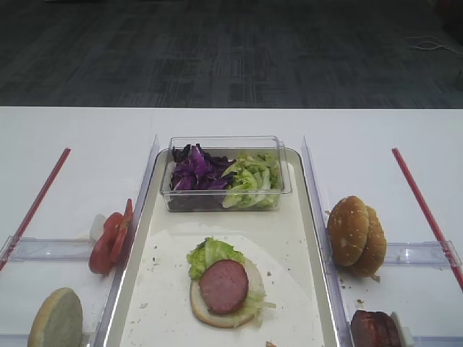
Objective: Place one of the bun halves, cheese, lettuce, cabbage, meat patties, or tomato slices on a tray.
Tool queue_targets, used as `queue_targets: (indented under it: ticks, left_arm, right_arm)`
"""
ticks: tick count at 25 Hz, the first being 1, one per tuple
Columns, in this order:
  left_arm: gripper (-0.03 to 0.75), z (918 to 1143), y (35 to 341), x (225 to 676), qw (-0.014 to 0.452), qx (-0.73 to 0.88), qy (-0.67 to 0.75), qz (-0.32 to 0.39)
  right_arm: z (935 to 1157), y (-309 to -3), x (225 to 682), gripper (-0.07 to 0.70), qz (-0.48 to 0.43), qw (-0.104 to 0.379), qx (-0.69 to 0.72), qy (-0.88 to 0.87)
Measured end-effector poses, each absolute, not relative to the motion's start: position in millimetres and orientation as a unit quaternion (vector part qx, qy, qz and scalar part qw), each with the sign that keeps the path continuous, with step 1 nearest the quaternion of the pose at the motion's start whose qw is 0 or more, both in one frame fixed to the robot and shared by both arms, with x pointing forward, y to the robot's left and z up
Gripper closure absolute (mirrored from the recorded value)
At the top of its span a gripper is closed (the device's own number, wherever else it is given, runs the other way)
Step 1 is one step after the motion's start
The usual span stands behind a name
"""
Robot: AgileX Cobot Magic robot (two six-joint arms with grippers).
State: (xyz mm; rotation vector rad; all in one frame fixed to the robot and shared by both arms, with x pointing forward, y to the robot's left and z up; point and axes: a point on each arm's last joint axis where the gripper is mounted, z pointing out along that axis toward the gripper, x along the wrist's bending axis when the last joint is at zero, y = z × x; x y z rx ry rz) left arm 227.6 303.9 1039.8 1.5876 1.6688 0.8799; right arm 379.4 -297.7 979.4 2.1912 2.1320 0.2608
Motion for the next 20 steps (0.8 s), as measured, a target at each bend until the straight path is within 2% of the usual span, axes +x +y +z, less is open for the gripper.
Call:
queue_targets:
  ticks: [13,20]
  left_arm:
    - [0.294,1040,304,228,0.332,0.607,0.639,0.337]
    - [0.294,1040,304,228,0.332,0.607,0.639,0.337]
  right_arm:
    - [1014,-295,351,0.176,0.181,0.124,0.694,0.686]
    - [1025,-294,336,0.176,0.216,0.162,0.682,0.680]
